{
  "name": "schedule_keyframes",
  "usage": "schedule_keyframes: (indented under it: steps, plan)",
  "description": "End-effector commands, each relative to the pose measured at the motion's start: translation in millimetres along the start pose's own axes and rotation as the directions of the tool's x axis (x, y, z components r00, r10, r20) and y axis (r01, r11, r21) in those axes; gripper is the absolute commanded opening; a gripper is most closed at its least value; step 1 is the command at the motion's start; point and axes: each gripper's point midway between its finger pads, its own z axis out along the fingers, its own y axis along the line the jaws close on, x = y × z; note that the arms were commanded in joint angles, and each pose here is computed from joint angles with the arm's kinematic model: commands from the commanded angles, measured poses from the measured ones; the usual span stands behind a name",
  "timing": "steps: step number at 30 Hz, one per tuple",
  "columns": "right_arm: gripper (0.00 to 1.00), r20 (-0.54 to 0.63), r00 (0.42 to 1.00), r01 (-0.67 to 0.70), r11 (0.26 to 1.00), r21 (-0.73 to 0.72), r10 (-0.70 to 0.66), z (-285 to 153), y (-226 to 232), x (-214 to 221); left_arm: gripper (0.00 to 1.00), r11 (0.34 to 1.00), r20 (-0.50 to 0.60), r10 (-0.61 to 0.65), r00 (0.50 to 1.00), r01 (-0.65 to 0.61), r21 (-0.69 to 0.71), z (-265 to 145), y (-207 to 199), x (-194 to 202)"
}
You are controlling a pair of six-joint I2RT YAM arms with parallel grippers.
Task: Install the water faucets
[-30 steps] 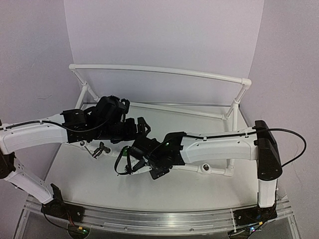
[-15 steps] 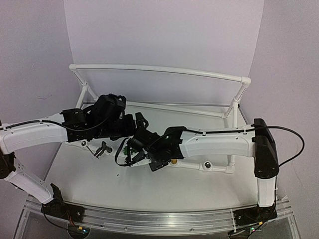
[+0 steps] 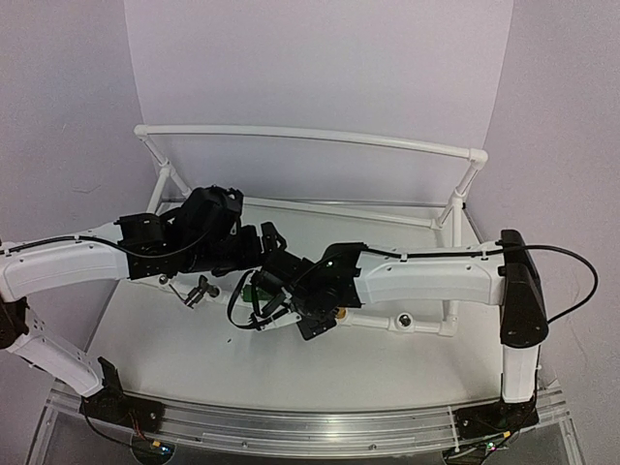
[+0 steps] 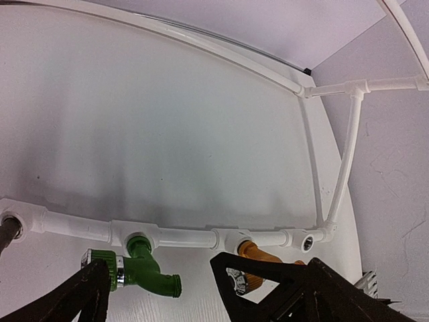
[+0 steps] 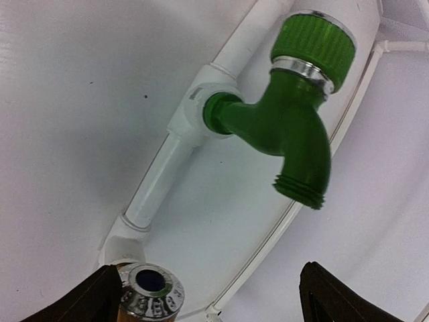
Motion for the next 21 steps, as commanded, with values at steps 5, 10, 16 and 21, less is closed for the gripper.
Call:
schedule_keyframes:
  steps: [5,10,16,21]
  plan:
    - [0.93,-0.086,0.996,0.012,0.998,-0.065,-0.017,6,21,23,1.0,1.0,-0.005,0.0,1.0,0.0,-0.01,-10,2,-1]
    - [0.91,-0.136,0.991,0.001,0.999,-0.033,-0.005,18,8,36,1.0,0.999,-0.02,-0.003,1.0,0.002,-0.032,-6,7,4]
    - [0.88,-0.136,0.989,-0.058,0.998,0.016,0.06,21,-15,37,1.0,0.999,-0.014,-0.004,1.0,0.003,-0.034,-7,8,3]
    - [0.86,-0.113,0.983,-0.137,0.989,0.049,0.141,20,-34,34,1.0,0.999,-0.013,0.0,1.0,-0.001,-0.034,-6,7,2]
